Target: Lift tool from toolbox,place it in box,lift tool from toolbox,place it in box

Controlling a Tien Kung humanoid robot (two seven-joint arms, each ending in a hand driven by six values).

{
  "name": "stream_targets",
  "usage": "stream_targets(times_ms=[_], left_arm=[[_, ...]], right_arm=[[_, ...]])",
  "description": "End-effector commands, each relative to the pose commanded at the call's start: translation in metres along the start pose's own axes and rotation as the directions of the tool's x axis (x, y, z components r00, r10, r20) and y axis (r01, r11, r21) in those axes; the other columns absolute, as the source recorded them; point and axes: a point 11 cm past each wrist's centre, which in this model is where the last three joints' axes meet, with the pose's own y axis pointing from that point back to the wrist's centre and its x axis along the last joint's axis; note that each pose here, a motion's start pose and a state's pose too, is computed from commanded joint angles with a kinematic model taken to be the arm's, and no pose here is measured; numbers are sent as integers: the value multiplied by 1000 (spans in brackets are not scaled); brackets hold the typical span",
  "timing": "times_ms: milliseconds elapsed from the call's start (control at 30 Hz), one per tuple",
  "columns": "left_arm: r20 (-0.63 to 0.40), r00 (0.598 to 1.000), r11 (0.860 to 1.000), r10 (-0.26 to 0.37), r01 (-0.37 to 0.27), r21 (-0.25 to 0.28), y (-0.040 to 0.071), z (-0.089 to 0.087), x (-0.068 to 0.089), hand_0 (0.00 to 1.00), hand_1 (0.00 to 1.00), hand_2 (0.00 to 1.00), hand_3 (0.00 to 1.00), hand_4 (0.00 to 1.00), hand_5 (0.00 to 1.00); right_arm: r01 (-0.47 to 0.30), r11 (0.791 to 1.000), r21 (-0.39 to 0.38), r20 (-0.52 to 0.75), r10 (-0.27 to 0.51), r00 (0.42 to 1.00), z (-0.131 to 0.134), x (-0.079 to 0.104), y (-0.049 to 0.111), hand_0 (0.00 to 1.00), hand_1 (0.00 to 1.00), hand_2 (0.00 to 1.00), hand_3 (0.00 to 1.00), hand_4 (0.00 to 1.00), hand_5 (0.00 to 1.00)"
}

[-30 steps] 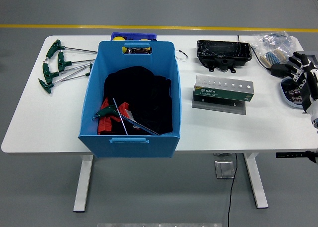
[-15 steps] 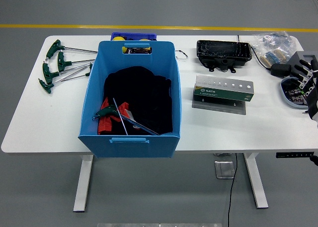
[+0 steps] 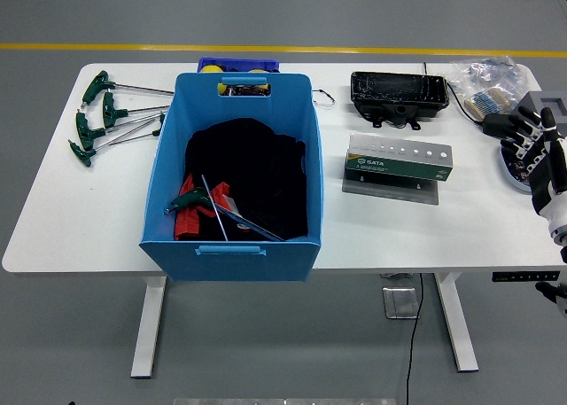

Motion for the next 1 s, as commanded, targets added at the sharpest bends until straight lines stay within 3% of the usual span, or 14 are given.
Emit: stream_targets(times_ms=[167, 200, 1000], left_arm=[[-9, 1000, 1000, -4, 4, -7, 0, 2, -2, 679, 696, 745, 773, 945, 871], [-10, 1000, 1000, -5, 5, -8, 0, 2, -2, 679, 696, 745, 774, 943, 871], [-11, 1000, 1000, -16, 15, -17, 1, 7, -7, 678, 696, 744, 772, 936, 877]], right_arm=[[22, 1000, 16, -28, -22, 999, -7, -7, -3, 814, 780, 834, 898, 998, 898], [25, 1000, 19, -29, -25, 999, -8, -8, -3, 832, 809, 859, 941, 998, 909], [25, 1000, 19, -19, -24, 1000, -9, -11, -5, 842, 810, 860, 933, 998, 944]])
